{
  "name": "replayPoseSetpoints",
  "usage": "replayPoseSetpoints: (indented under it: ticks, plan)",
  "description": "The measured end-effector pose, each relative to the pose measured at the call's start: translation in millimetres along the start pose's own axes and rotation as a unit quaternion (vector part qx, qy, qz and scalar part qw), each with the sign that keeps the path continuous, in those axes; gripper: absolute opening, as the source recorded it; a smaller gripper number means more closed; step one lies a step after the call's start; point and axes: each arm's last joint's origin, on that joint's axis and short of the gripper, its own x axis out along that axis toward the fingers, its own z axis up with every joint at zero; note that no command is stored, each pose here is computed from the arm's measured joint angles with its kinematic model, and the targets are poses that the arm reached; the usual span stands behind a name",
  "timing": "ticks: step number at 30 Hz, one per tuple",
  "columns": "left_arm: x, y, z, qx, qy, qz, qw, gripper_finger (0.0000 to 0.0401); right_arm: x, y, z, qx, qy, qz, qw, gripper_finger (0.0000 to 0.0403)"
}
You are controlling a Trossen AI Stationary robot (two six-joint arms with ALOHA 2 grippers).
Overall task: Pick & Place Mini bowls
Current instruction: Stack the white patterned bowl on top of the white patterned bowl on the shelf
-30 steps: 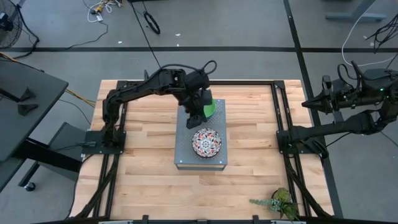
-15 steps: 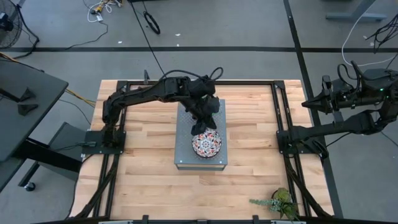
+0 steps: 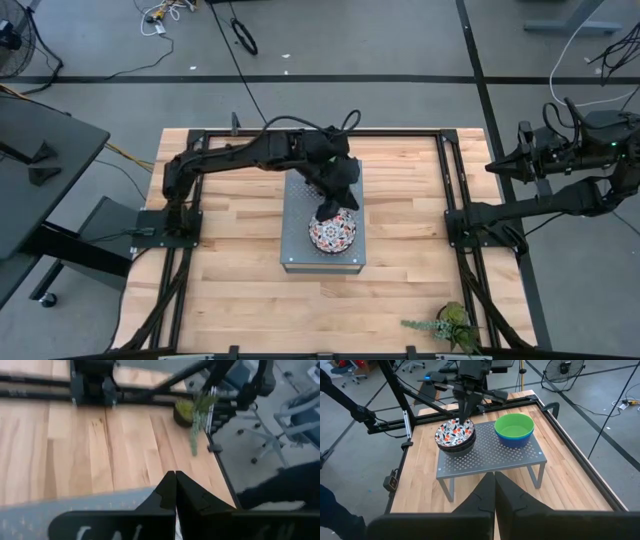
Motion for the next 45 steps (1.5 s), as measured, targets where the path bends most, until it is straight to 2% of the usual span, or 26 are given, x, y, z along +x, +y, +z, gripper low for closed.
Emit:
replayPoseSetpoints:
  ticks: [5,20,32,45]
  plan:
    - [-6.4,-4.9,-4.0,0.018,-0.031,0.000,0.999,0.0001,0.0,0.0,0.0,0.000,0.000,0.000,1.000,0.0003]
    - [-27.9,-14.1,-46.8,0.037,-0.099,0.013,0.994,0.0000,0.2,0.0,0.1,0.000,0.000,0.000,1.000,0.0003]
    - [-30.9,-14.1,-90.2,0.034,-0.085,0.017,0.996,0.0000,0.0,0.0,0.0,0.000,0.000,0.000,1.000,0.0003]
    - [-37.9,-17.4,-112.5,0.041,-0.102,0.022,0.994,0.0000,0.1,0.0,0.1,0.000,0.000,0.000,1.000,0.0003]
